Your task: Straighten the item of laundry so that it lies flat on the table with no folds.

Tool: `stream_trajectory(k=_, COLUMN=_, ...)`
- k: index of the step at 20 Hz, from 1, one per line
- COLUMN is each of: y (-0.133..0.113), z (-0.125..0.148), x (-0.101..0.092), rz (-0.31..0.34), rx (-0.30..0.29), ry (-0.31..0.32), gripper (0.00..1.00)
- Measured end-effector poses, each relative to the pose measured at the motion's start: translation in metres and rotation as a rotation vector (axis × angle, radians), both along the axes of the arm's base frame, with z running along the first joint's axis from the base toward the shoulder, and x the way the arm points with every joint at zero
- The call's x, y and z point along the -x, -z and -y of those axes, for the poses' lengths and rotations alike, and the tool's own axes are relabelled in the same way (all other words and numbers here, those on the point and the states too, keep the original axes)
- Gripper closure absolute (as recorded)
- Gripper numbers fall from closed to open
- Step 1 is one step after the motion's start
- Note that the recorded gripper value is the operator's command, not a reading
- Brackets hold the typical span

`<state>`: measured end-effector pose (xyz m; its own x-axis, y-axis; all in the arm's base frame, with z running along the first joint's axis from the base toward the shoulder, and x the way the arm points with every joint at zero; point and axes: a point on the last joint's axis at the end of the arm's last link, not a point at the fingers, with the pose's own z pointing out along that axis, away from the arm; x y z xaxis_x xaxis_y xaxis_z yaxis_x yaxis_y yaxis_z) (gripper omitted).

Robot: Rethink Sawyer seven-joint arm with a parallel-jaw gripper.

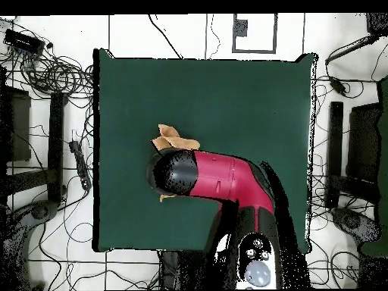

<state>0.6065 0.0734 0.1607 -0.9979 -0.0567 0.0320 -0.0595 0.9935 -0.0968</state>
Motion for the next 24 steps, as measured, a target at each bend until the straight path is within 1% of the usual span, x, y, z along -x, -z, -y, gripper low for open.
stream_trajectory(k=4, y=0.007, z=-0.001, x=0.000, rz=0.010, rx=0.005, ry=-0.002, gripper=0.00)
stream_trajectory(k=11, y=0.035, z=-0.026, x=0.000, rz=0.027, rx=-0.009, ry=-0.019, gripper=0.00)
stream_trajectory(k=14, y=0.045, z=-0.040, x=0.003, rz=0.018, rx=-0.019, ry=-0.027, gripper=0.00)
stream_trajectory(k=17, y=0.050, z=-0.047, x=0.006, rz=0.008, rx=-0.026, ry=-0.025, gripper=0.00)
stream_trajectory(k=24, y=0.067, z=-0.051, x=0.011, rz=-0.027, rx=-0.043, ry=0.003, gripper=0.00)
